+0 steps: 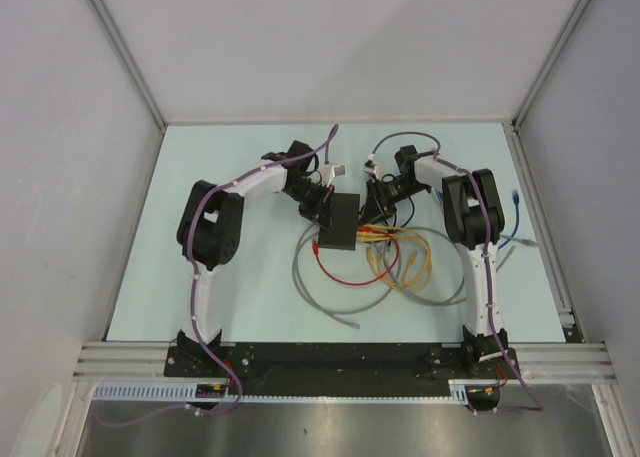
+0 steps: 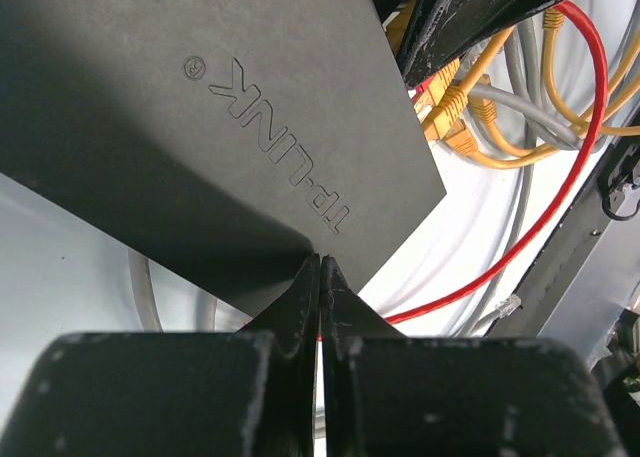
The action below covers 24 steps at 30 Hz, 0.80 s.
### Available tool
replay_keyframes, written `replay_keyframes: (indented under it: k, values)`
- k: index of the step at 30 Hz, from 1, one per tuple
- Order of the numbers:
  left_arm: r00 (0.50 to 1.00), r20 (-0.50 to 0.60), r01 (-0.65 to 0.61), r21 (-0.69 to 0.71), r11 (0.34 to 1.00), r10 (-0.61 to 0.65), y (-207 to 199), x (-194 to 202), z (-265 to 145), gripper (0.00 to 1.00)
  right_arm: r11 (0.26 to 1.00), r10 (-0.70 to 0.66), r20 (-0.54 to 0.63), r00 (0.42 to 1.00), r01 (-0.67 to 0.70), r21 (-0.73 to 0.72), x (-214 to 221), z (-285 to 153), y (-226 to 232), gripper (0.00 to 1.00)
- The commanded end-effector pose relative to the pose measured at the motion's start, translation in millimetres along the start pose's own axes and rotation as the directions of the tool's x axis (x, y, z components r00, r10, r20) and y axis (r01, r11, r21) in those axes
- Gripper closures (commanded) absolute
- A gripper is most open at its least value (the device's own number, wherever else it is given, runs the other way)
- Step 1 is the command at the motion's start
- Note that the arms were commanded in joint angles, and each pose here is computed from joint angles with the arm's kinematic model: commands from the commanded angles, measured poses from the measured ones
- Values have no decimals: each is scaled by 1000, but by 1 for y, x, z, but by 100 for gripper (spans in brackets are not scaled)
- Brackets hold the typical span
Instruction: Pull the plug from the switch port
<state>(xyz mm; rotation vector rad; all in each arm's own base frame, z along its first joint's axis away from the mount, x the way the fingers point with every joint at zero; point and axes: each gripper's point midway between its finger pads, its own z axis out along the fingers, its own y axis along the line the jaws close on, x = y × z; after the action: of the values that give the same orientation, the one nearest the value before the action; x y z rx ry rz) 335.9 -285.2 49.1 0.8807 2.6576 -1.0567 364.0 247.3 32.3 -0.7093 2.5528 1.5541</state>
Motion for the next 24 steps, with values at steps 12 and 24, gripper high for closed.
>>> replay_keyframes:
  k: [12,24]
  values:
    - [999,-40,2,-61,998,-5,21,10,11,100,1000,-10,30,1000,10,-3,-16,2,-7,51]
    - [999,-41,-7,-66,998,4,20,11,11,100,999,-17,22,1000,16,44,-14,4,-14,65]
